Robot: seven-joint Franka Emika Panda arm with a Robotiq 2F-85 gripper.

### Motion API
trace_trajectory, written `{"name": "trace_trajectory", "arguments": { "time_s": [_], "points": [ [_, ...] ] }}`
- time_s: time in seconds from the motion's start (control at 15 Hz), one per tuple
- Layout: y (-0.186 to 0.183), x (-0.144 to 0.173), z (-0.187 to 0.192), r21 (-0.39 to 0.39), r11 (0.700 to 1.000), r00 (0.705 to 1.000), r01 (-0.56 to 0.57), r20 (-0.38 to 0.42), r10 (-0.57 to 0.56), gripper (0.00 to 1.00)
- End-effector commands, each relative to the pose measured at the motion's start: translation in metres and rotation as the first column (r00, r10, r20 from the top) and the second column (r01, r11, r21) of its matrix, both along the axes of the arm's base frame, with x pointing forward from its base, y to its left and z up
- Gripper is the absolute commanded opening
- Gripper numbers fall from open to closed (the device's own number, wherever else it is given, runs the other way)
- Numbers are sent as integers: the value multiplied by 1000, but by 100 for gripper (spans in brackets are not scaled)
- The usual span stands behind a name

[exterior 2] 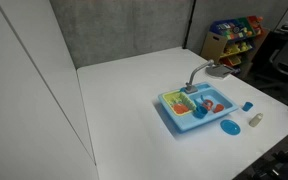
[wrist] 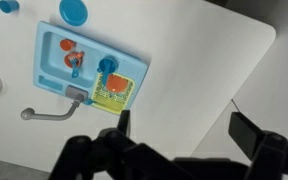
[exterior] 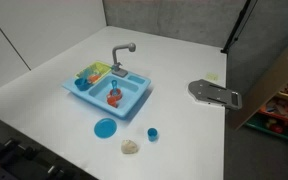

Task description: Pick up the detergent and put it in the dish rack

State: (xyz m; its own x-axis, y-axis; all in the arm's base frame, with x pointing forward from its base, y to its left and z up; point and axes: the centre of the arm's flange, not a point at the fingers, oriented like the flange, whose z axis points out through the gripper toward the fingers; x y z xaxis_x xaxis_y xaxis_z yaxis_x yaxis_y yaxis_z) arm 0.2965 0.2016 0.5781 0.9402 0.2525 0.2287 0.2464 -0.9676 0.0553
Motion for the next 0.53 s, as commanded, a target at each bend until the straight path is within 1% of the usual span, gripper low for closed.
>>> {"name": "trace_trajectory", "arguments": {
  "time_s": [0.0,0.27,0.47],
  "points": [
    [0,0,1,0,1000,1000,0,1,0,100],
    [0,0,1,1,1000,1000,0,2,0,100],
    [-8,9,-2,-14,1000,1000,20,-8,-20,100]
  ]
}}
